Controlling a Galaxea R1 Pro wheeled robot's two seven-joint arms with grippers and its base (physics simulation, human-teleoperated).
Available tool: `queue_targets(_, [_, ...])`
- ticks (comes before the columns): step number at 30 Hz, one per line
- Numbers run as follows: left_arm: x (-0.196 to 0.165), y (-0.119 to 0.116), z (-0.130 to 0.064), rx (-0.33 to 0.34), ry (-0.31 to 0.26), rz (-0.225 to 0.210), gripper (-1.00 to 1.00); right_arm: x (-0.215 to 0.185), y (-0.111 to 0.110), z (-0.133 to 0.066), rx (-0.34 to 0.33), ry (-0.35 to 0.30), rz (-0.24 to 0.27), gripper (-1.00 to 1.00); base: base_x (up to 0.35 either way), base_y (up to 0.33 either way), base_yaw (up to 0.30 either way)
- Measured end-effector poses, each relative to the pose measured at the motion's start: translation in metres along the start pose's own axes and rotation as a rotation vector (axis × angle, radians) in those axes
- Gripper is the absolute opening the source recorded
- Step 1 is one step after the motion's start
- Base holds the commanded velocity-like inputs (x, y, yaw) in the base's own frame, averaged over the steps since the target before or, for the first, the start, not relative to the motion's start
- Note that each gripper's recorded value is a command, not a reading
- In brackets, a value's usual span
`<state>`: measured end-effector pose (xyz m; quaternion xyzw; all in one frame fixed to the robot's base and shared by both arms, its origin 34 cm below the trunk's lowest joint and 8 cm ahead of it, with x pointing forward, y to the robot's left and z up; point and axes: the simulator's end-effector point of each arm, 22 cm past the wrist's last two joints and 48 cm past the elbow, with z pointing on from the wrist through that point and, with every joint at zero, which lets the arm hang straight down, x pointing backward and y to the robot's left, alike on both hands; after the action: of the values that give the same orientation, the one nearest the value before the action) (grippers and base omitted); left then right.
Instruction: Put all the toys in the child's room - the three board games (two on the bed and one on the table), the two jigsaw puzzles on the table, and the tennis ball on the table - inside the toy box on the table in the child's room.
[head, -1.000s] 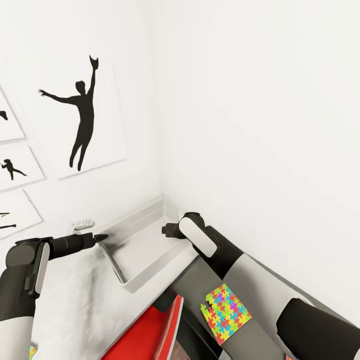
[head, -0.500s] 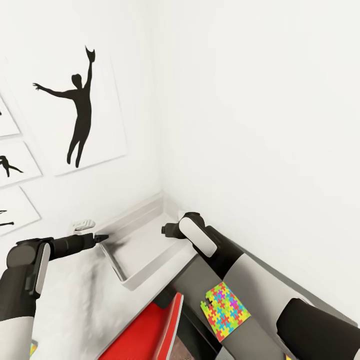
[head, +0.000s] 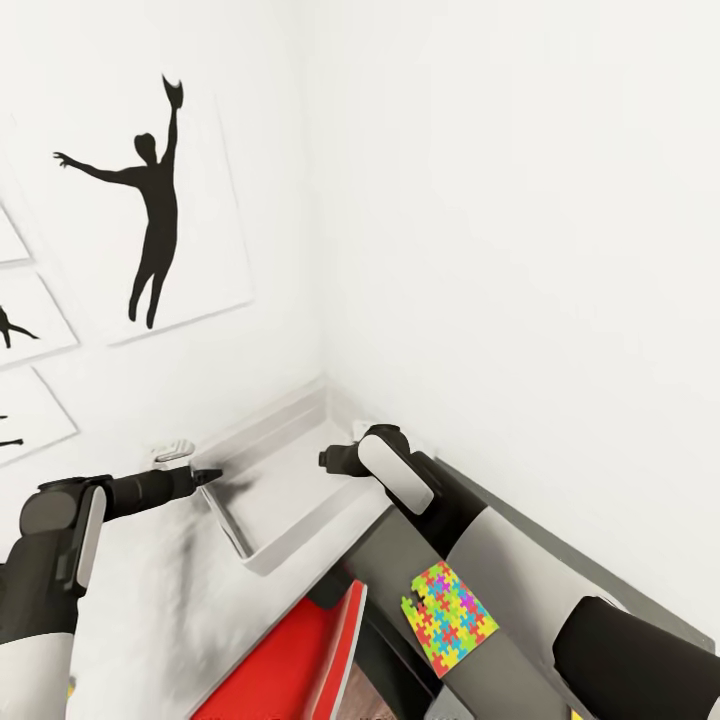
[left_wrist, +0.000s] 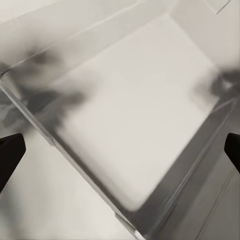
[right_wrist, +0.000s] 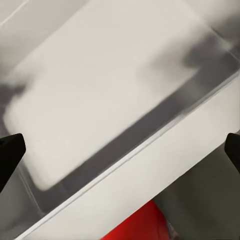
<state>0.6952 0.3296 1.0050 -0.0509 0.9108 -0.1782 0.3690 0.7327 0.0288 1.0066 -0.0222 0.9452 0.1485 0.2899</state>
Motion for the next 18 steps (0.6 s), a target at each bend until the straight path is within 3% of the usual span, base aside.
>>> queue_targets(18, [0.014,-0.002,0.014,0.014,0.029,-0.015,1.0,0.01,-0.004,0.014,-0.003,0.026,0.008,1.0,0.0,0.0,0.0])
